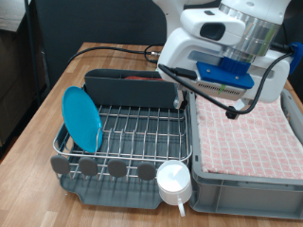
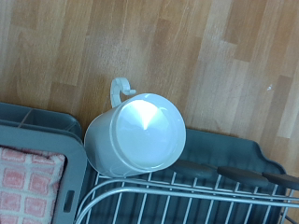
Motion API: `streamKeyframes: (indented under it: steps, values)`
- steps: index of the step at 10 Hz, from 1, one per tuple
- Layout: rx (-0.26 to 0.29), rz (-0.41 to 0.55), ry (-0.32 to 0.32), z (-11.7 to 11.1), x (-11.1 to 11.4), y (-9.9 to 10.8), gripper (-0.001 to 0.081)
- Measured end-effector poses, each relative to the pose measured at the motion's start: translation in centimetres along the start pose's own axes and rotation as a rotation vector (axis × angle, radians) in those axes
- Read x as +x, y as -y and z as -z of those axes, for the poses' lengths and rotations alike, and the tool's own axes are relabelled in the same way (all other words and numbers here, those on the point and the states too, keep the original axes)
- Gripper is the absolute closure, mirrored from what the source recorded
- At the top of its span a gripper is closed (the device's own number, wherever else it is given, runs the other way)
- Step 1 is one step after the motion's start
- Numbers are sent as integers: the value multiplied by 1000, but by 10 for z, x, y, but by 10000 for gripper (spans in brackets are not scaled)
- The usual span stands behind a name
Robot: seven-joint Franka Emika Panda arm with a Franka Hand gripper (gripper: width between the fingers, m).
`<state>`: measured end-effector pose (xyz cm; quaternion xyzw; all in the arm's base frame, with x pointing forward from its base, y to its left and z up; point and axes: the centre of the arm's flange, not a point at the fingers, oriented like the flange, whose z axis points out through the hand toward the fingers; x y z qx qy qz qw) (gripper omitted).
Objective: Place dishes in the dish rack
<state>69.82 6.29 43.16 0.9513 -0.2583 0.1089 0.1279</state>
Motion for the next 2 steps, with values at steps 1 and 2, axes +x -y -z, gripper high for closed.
streamKeyframes:
  steps: [1, 2]
  values:
    - [-5, 5, -5, 13, -1, 1, 3]
    - [-13, 9, -7, 25, -2, 2, 3]
